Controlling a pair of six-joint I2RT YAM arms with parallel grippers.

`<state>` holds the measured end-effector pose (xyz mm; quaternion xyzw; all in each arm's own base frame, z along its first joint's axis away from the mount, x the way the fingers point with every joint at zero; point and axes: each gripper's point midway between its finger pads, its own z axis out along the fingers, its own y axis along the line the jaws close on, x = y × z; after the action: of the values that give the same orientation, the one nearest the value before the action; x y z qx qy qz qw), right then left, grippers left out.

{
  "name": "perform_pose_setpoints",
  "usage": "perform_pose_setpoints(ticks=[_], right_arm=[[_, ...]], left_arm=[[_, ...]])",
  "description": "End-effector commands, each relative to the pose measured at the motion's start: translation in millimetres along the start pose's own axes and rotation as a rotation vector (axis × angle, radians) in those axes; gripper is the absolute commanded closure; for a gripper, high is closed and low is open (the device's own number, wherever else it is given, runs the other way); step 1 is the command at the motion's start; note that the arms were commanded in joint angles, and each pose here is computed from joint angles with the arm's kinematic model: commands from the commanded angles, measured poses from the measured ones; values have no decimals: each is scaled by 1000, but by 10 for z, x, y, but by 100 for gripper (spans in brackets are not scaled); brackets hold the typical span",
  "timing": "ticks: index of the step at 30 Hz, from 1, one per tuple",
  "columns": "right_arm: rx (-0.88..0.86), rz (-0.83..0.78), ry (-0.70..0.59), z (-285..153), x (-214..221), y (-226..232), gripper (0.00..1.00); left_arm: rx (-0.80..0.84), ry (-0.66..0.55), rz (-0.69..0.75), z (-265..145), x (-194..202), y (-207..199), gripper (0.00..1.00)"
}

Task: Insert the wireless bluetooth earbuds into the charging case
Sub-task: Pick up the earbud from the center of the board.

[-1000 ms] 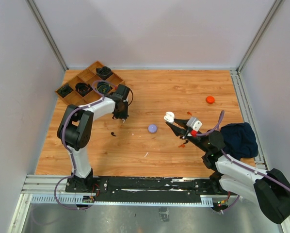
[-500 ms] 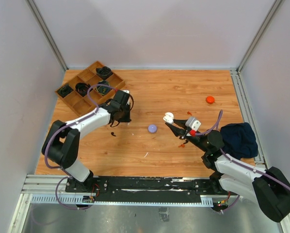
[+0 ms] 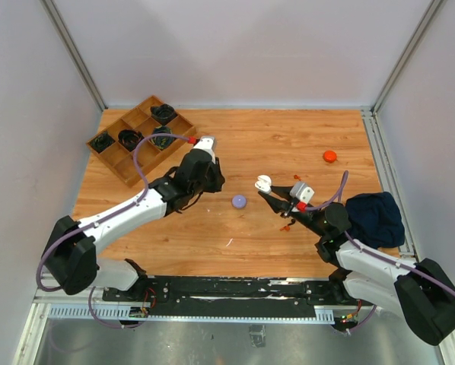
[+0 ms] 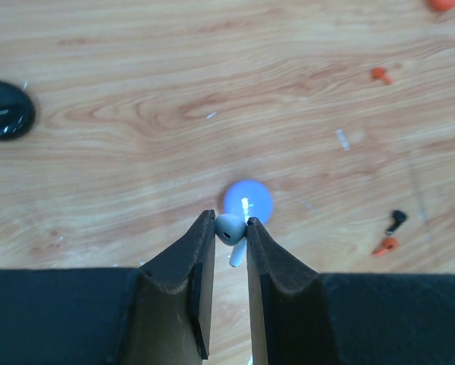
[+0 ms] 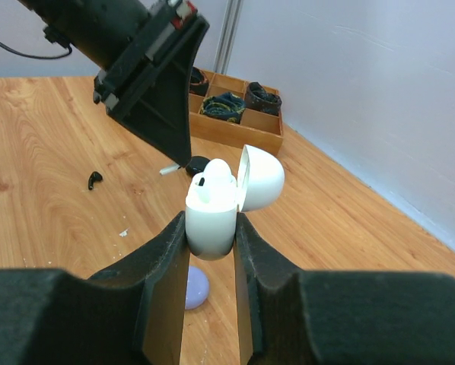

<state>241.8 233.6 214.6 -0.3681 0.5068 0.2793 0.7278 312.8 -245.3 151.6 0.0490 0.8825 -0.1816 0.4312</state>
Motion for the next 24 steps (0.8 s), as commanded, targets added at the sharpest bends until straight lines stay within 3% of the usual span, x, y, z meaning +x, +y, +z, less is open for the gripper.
perform_pose_setpoints(ticks=[1, 14, 24], right_arm=[[2, -19, -81, 83, -255, -56, 99], [25, 5, -131, 186, -357, -130, 99], [38, 26, -189, 252, -438, -170, 99]], left_arm=[[103, -179, -22, -245, -412, -305, 80], [369, -405, -63, -791, -775, -872, 80], [523, -499, -51, -1063, -901, -1280, 79]])
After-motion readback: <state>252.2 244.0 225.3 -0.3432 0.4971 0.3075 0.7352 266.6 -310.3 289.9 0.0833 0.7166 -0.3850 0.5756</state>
